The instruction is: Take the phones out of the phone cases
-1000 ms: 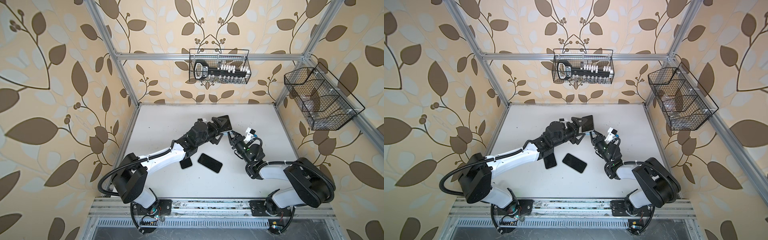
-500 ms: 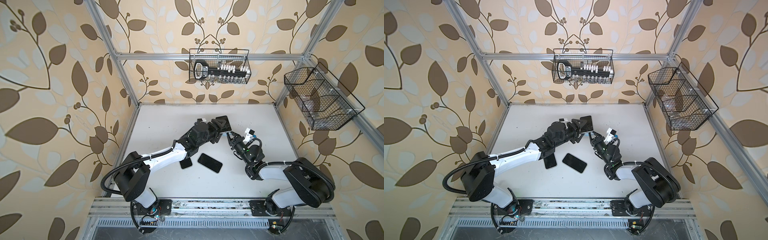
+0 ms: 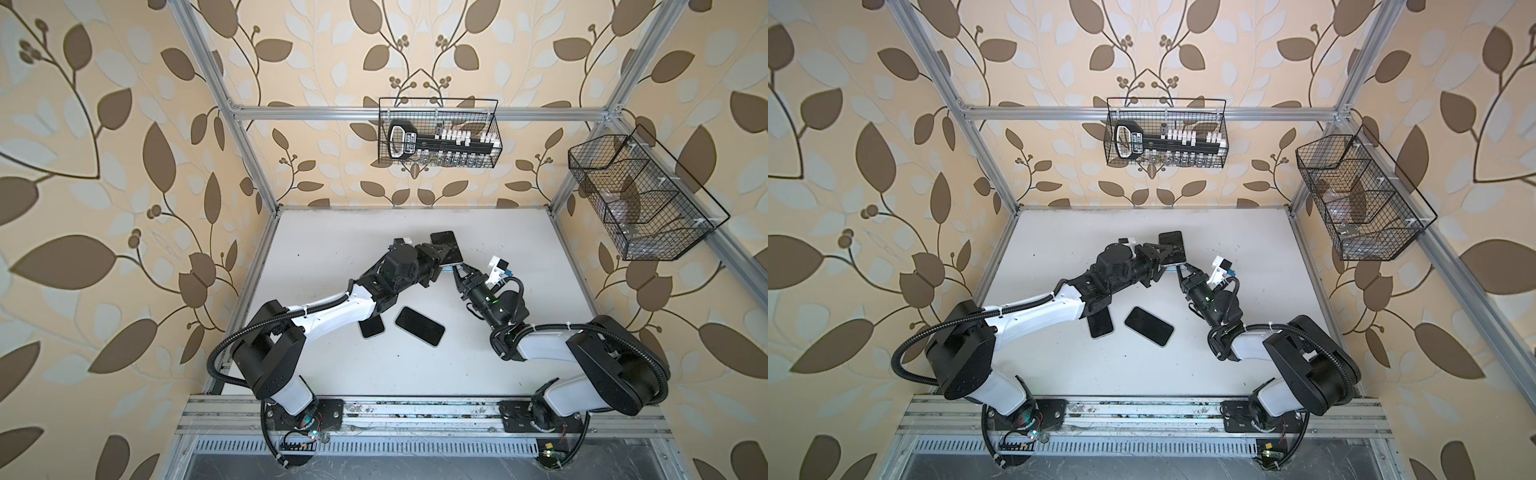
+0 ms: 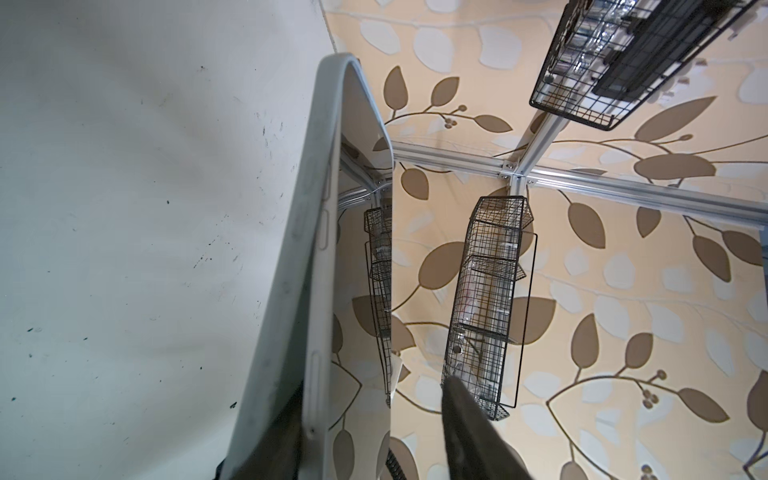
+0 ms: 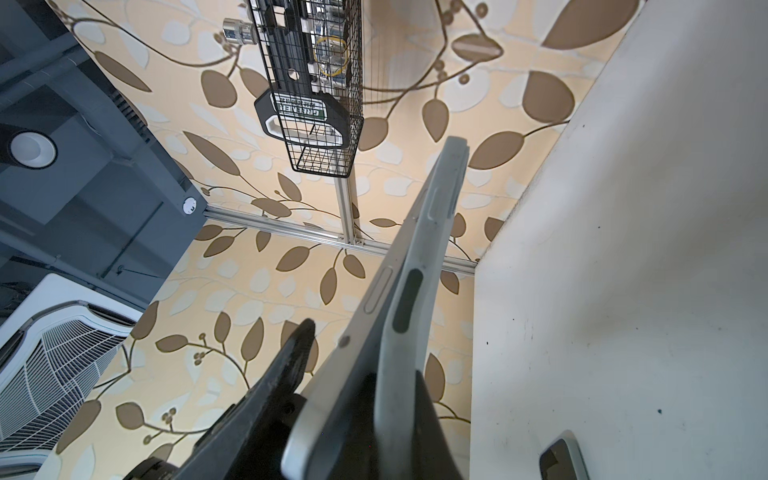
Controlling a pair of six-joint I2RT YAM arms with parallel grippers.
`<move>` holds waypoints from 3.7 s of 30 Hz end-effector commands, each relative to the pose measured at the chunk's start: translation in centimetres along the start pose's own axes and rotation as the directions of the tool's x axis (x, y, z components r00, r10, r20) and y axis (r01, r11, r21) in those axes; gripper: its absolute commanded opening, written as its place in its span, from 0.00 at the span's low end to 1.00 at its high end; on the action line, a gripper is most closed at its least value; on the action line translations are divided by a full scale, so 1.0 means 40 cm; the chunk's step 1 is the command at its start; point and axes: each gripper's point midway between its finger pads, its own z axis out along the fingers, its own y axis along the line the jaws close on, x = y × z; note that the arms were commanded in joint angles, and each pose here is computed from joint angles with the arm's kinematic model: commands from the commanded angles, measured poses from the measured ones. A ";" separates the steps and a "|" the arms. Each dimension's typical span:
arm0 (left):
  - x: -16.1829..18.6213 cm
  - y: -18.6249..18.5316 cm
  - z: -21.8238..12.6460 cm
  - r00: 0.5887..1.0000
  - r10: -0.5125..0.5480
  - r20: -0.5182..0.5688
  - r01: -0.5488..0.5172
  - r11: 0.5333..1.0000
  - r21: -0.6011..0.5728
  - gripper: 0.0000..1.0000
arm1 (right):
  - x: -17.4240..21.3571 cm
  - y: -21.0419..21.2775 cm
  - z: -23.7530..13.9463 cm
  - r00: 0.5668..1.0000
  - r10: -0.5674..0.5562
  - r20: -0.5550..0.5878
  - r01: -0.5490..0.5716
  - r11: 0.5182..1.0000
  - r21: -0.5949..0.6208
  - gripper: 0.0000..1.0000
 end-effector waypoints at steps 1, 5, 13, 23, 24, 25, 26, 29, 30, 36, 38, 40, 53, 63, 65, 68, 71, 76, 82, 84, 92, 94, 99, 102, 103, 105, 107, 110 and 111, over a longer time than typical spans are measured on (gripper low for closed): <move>0.002 -0.077 -0.001 1.000 0.007 -0.015 -0.005 0.994 0.106 0.38 | 0.007 0.050 -0.001 1.000 0.003 -0.008 -0.004 0.996 -0.086 0.00; 0.002 -0.079 0.000 1.000 0.006 -0.016 -0.004 0.994 0.109 0.24 | 0.008 0.047 0.000 1.000 0.002 -0.009 -0.002 0.997 -0.081 0.00; 0.008 -0.091 0.004 0.999 -0.034 -0.041 0.040 0.987 0.154 0.00 | 0.009 0.031 0.000 1.000 -0.019 -0.007 0.019 0.998 -0.056 0.00; 0.060 -0.180 -0.029 0.992 -0.056 -0.116 0.081 0.971 0.226 0.00 | 0.007 -0.008 -0.002 0.995 -0.100 -0.016 0.101 0.995 0.011 0.00; 0.062 -0.188 -0.036 0.992 -0.052 -0.115 0.078 0.969 0.233 0.00 | 0.005 -0.016 -0.004 0.994 -0.110 -0.016 0.111 0.994 0.021 0.00; 0.063 -0.198 -0.044 0.992 -0.050 -0.114 0.077 0.967 0.242 0.00 | 0.000 -0.025 -0.006 0.993 -0.117 -0.014 0.118 0.992 0.034 0.00; 0.066 -0.204 -0.050 0.992 -0.048 -0.116 0.076 0.966 0.248 0.00 | -0.002 -0.028 -0.009 0.992 -0.125 -0.013 0.126 0.991 0.038 0.00; 0.074 -0.227 -0.069 0.991 -0.047 -0.126 0.080 0.960 0.269 0.00 | -0.011 -0.043 -0.012 0.988 -0.153 -0.019 0.154 0.986 0.067 0.00; 0.079 -0.238 -0.075 0.990 -0.044 -0.130 0.080 0.957 0.279 0.00 | -0.015 -0.048 -0.012 0.986 -0.163 -0.019 0.164 0.983 0.077 0.00; 0.100 -0.267 -0.090 0.989 -0.025 -0.146 0.067 0.954 0.293 0.00 | -0.052 -0.080 -0.019 0.980 -0.197 -0.004 0.196 0.973 0.124 0.00; 0.105 -0.267 -0.088 0.988 -0.022 -0.154 0.067 0.954 0.293 0.00 | -0.066 -0.087 -0.019 0.980 -0.200 0.003 0.198 0.971 0.131 0.00; 0.107 -0.266 -0.087 0.987 -0.020 -0.156 0.067 0.952 0.298 0.00 | -0.084 -0.094 -0.021 0.978 -0.208 0.009 0.205 0.969 0.140 0.00; 0.058 -0.231 -0.105 0.992 0.084 -0.097 -0.056 0.963 0.263 0.00 | -0.304 -0.243 -0.089 0.949 -0.314 -0.002 0.289 0.873 0.392 0.00; 0.000 -0.238 -0.148 0.985 0.158 -0.067 -0.137 0.957 0.254 0.00 | -0.387 -0.373 -0.107 0.945 -0.319 -0.069 0.307 0.796 0.521 0.00; -0.010 -0.235 -0.153 0.984 0.164 -0.063 -0.144 0.957 0.252 0.00 | -0.397 -0.393 -0.109 0.943 -0.323 -0.074 0.310 0.780 0.544 0.00; -0.028 -0.222 -0.157 0.986 0.158 -0.057 -0.140 0.960 0.241 0.00 | -0.412 -0.426 -0.114 0.942 -0.324 -0.082 0.310 0.756 0.577 0.00; -0.039 -0.218 -0.159 0.986 0.156 -0.066 -0.136 0.962 0.238 0.00 | -0.428 -0.445 -0.122 0.944 -0.320 -0.074 0.300 0.747 0.594 0.00; -0.057 -0.201 -0.157 0.986 0.152 -0.061 -0.136 0.966 0.218 0.00 | -0.442 -0.466 -0.137 0.946 -0.316 -0.071 0.289 0.724 0.626 0.06; -0.068 -0.187 -0.150 0.987 0.147 -0.071 -0.129 0.969 0.213 0.00 | -0.466 -0.472 -0.160 0.947 -0.317 -0.044 0.268 0.711 0.650 0.25; -0.067 -0.182 -0.149 0.986 0.154 -0.072 -0.136 0.969 0.207 0.00 | -0.471 -0.470 -0.166 0.947 -0.318 -0.039 0.265 0.710 0.653 0.34; -0.058 -0.159 -0.126 0.974 0.201 -0.108 -0.179 0.966 0.185 0.00 | -0.477 -0.456 -0.210 0.932 -0.363 -0.003 0.269 0.684 0.678 0.39; -0.066 -0.112 -0.096 0.973 0.199 -0.118 -0.183 0.974 0.133 0.00 | -0.478 -0.454 -0.223 0.925 -0.381 -0.009 0.280 0.664 0.693 0.42; -0.069 -0.080 -0.071 0.963 0.233 -0.133 -0.223 0.971 0.091 0.00 | -0.480 -0.424 -0.238 0.905 -0.425 -0.024 0.319 0.642 0.697 0.47; -0.073 -0.050 -0.044 0.951 0.272 -0.145 -0.268 0.962 0.049 0.00 | -0.481 -0.384 -0.243 0.884 -0.466 -0.024 0.356 0.640 0.681 0.50; -0.071 -0.037 -0.031 0.946 0.287 -0.153 -0.285 0.958 0.035 0.00 | -0.480 -0.369 -0.245 0.877 -0.480 -0.027 0.369 0.636 0.677 0.51; -0.065 -0.019 -0.001 0.931 0.319 -0.176 -0.319 0.947 0.027 0.00 | -0.482 -0.337 -0.248 0.861 -0.507 -0.036 0.396 0.624 0.673 0.55; -0.056 0.005 0.037 0.918 0.336 -0.210 -0.340 0.940 0.018 0.00 | -0.481 -0.303 -0.252 0.839 -0.542 -0.046 0.431 0.610 0.665 0.61; -0.040 0.033 0.100 0.905 0.347 -0.246 -0.348 0.937 0.039 0.00 | -0.477 -0.251 -0.265 0.805 -0.590 -0.055 0.474 0.585 0.658 0.72; -0.031 0.039 0.122 0.901 0.351 -0.257 -0.350 0.935 0.050 0.00 | -0.475 -0.232 -0.269 0.795 -0.604 -0.058 0.488 0.580 0.652 0.77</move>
